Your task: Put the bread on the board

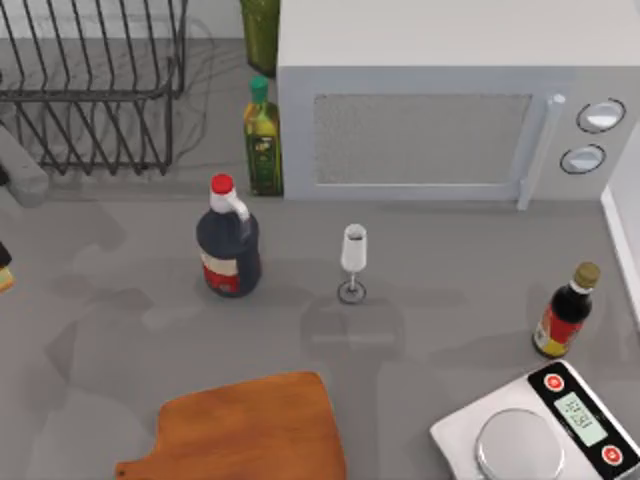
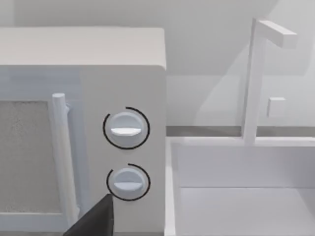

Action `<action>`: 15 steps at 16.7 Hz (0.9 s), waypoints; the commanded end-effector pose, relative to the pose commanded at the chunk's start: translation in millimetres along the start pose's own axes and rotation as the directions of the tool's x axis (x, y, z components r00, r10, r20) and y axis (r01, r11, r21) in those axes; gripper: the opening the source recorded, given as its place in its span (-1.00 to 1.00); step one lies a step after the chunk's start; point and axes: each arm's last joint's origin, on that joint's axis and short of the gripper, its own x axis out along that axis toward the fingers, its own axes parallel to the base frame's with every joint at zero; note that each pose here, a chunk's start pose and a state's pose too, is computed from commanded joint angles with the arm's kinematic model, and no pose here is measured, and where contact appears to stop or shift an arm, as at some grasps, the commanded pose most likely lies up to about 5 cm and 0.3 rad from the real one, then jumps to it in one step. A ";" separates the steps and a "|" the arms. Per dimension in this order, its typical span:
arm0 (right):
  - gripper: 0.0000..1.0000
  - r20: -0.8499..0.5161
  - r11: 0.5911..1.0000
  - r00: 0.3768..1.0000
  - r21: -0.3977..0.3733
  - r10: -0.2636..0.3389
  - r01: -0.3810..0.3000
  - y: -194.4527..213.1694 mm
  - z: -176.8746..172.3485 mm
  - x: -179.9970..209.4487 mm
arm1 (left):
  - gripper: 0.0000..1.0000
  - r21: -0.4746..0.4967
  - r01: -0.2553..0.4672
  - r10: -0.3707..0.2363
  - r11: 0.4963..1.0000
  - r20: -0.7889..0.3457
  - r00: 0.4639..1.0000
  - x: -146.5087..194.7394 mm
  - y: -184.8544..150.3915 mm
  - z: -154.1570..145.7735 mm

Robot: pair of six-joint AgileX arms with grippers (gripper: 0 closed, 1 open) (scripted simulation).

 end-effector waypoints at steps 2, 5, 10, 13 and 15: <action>1.00 0.000 1.000 1.000 0.000 0.000 0.000 0.0 0.0 0.0 | -1.00 0.001 0.003 -0.003 1.000 -0.002 1.000 1.8 0.4 -0.1; 1.00 0.000 1.000 1.000 0.000 0.000 0.000 0.0 0.0 0.0 | -1.00 -0.046 0.009 -0.010 0.999 -0.010 1.000 5.3 -0.6 0.8; 1.00 0.000 1.000 1.000 0.000 0.000 0.000 0.0 0.0 0.0 | -1.00 -0.306 0.020 -0.035 0.952 -0.041 0.999 20.8 -7.3 3.9; 1.00 0.000 1.000 1.000 0.000 0.000 0.000 0.0 0.0 0.0 | -1.00 -0.516 0.008 -0.048 0.856 -0.065 0.997 31.7 -14.5 8.1; 1.00 0.000 1.000 1.000 0.000 0.000 0.000 0.0 0.0 0.0 | -1.00 -0.653 -0.011 -0.055 0.757 -0.081 0.995 38.5 -20.8 12.1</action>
